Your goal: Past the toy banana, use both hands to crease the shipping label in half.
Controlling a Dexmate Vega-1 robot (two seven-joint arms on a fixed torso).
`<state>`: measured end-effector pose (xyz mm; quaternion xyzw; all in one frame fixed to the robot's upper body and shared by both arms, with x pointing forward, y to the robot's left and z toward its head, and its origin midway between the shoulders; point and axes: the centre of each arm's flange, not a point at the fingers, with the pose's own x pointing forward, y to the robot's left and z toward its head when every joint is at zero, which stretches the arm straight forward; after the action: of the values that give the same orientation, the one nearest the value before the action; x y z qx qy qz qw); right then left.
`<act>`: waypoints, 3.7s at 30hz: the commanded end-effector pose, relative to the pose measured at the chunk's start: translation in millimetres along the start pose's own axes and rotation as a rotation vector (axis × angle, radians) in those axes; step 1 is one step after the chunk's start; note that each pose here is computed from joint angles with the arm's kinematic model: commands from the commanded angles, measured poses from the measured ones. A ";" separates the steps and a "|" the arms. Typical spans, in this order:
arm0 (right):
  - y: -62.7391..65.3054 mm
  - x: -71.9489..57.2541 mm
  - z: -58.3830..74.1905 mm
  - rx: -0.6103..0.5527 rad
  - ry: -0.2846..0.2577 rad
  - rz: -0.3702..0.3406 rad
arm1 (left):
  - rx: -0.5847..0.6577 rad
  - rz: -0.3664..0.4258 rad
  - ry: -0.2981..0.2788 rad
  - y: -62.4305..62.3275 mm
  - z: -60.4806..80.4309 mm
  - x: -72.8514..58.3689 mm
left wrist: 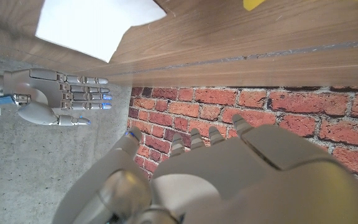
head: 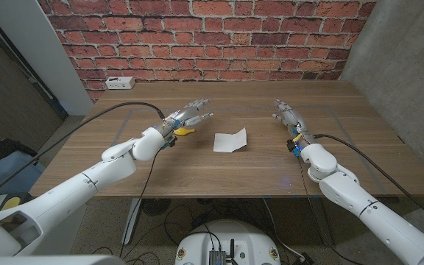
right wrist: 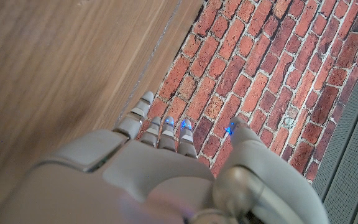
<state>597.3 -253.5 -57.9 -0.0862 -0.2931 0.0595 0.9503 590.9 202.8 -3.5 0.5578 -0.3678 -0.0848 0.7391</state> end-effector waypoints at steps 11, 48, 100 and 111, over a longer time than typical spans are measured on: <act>16.0 -15.1 1.8 -0.055 0.021 0.000 | 0.032 -0.095 0.006 -12.4 7.0 -3.8; 41.9 -37.8 5.5 -0.106 0.038 0.020 | 0.060 -0.181 -0.037 -29.1 14.3 -15.2; 81.0 -50.7 9.3 -0.098 0.035 0.085 | 0.069 -0.303 -0.039 -52.6 14.0 -12.3; 80.4 -50.8 7.3 -0.110 0.046 0.076 | 0.093 -0.345 -0.028 -55.8 17.0 -8.6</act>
<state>545.4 -182.3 -93.2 -0.1528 -0.2724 0.0795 0.9466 589.1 183.2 -55.1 0.6336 -0.2919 -0.1908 0.6906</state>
